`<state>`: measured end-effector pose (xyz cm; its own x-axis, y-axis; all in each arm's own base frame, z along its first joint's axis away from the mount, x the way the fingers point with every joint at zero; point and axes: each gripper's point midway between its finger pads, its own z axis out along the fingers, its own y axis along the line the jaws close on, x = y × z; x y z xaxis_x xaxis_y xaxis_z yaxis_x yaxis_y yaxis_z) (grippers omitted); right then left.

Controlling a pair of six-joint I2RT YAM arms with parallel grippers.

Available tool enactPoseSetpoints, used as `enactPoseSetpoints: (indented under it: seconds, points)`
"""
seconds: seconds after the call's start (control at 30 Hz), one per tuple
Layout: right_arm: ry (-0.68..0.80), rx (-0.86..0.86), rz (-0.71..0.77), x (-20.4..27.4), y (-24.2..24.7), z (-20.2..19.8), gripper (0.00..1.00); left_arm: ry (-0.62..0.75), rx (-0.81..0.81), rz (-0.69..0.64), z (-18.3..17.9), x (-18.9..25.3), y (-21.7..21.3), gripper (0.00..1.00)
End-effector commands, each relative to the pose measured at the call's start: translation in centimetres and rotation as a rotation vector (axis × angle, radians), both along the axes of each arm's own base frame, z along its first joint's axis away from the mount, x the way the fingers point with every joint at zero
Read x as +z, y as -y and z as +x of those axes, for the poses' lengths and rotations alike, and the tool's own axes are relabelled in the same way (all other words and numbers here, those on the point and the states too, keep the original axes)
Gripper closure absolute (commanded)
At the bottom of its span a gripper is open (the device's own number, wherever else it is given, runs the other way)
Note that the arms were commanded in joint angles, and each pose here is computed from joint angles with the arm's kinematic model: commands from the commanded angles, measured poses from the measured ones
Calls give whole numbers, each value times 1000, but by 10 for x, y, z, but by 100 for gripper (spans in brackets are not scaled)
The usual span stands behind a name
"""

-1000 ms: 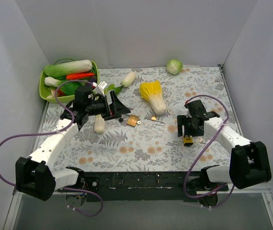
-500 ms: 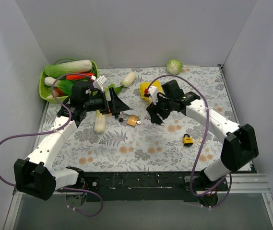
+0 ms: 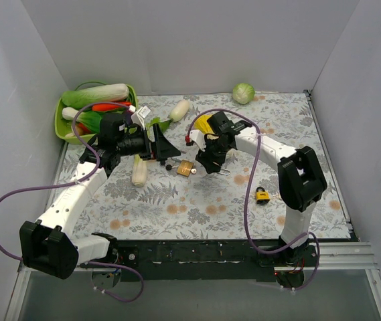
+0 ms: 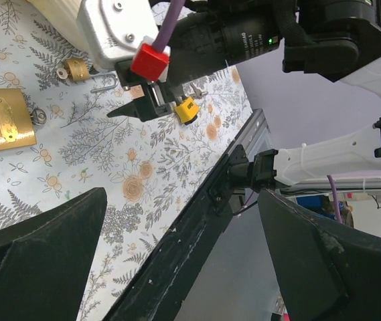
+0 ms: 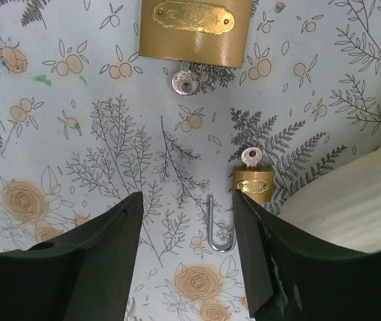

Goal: Lock with the key
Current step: Pick up the lock from the center of the board.

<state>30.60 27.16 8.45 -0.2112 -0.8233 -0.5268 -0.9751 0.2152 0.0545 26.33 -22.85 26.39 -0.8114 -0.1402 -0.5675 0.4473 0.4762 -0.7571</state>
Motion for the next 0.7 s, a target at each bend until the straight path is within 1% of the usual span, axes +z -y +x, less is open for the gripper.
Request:
enactPoseSetpoints:
  seconds: [0.0,0.3,0.33,0.43,0.53,0.67]
  points:
    - [58,52,-16,-2,0,17,37,33,-21,-6,-4,9,-2,2]
    - [61,39,-75,-32,12,35,37,48,-26,-8,-9,13,-3,2]
    - [60,39,-84,-35,15,35,36,45,-24,-7,-9,12,-3,2]
    - [67,47,-107,-46,21,37,29,37,-27,-5,-12,8,-4,2]
    - [72,57,-119,-53,23,39,27,30,-33,-3,-13,7,-4,2]
    - [72,59,-120,-57,23,42,27,31,-33,-3,-12,7,-4,2]
